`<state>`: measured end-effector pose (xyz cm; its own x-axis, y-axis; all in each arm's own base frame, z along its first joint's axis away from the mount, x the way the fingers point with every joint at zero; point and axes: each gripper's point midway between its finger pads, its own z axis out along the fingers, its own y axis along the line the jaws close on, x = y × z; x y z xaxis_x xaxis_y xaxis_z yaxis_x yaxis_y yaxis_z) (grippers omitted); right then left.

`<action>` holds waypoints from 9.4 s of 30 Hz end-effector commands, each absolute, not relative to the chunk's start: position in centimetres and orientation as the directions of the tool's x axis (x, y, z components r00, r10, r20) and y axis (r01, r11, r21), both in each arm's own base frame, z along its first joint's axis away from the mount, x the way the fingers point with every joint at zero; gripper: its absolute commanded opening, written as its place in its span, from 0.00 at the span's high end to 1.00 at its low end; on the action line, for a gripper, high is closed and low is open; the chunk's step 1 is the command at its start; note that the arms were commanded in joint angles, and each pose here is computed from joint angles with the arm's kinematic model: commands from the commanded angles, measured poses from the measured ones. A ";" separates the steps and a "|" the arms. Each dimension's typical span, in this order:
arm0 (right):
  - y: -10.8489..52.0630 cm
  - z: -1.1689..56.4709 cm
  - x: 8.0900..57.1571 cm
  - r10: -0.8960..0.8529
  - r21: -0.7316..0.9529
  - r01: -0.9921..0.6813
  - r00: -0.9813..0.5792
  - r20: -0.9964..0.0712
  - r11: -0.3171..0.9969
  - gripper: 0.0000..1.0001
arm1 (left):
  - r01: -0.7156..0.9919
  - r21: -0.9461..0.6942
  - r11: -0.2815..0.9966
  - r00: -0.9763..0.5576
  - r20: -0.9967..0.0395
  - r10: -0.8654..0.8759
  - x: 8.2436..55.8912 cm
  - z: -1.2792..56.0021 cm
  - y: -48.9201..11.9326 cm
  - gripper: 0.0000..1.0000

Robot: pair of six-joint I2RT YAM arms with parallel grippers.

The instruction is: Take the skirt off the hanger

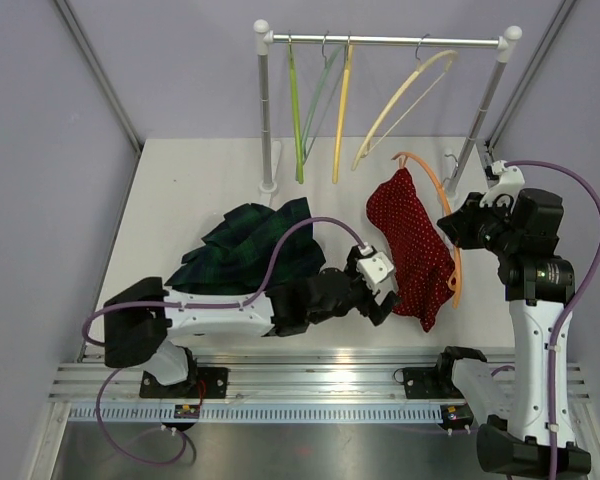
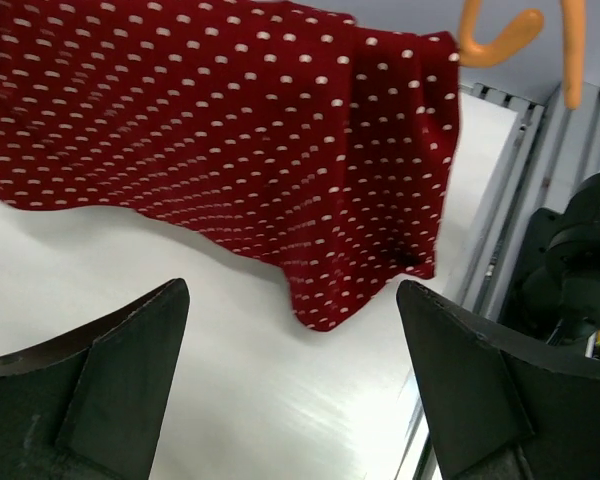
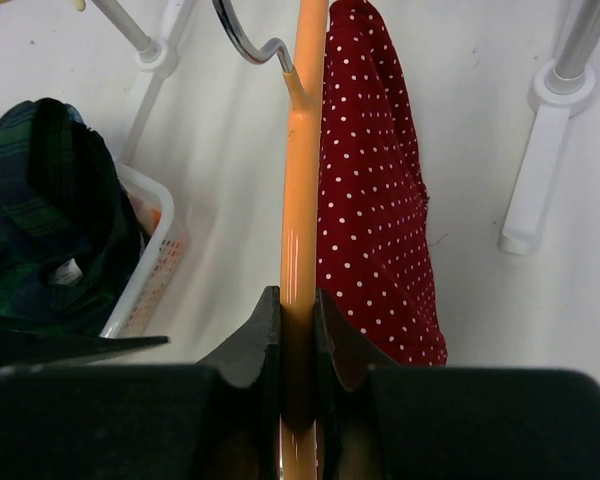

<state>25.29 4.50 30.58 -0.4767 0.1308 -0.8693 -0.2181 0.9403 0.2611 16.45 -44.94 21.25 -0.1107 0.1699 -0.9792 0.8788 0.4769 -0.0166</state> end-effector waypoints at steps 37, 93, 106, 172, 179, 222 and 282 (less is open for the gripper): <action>-0.7 31.0 27.9 0.030 0.053 -0.060 -0.329 -0.944 0.997 1.00 | 0.816 0.128 0.564 0.236 -0.964 -0.123 16.0 38.2 -37.8 1.00; -1.6 32.1 27.9 -0.018 -0.006 -0.040 -0.306 -0.952 0.999 1.00 | 0.728 0.148 0.669 0.241 -0.969 -0.047 17.2 34.2 -35.1 1.00; -3.6 30.5 29.4 -0.132 -0.133 -0.021 -0.341 -0.931 0.991 1.00 | 0.667 0.169 0.726 0.312 -0.948 -0.066 18.4 38.4 -30.4 1.00; -2.7 44.0 43.6 -0.049 -0.009 -0.161 -0.249 -0.967 0.987 0.41 | 0.900 0.416 0.129 0.373 -0.889 0.265 11.5 23.5 -37.0 0.01; -2.0 44.9 35.6 -0.230 -0.203 -0.181 -0.144 -0.963 0.962 0.00 | 0.876 0.439 -0.198 0.482 -0.811 0.333 9.1 17.7 -41.5 0.01; -1.5 24.2 27.8 -0.045 -0.006 -0.096 -0.412 -0.910 0.995 0.01 | 0.631 0.387 0.672 0.357 -0.914 0.191 17.8 43.4 -26.0 1.00; -1.1 27.5 26.5 -0.046 -0.010 -0.100 -0.359 -0.932 0.995 0.01 | 0.435 -0.159 0.886 -0.197 -0.977 -0.079 22.3 32.0 -12.1 0.01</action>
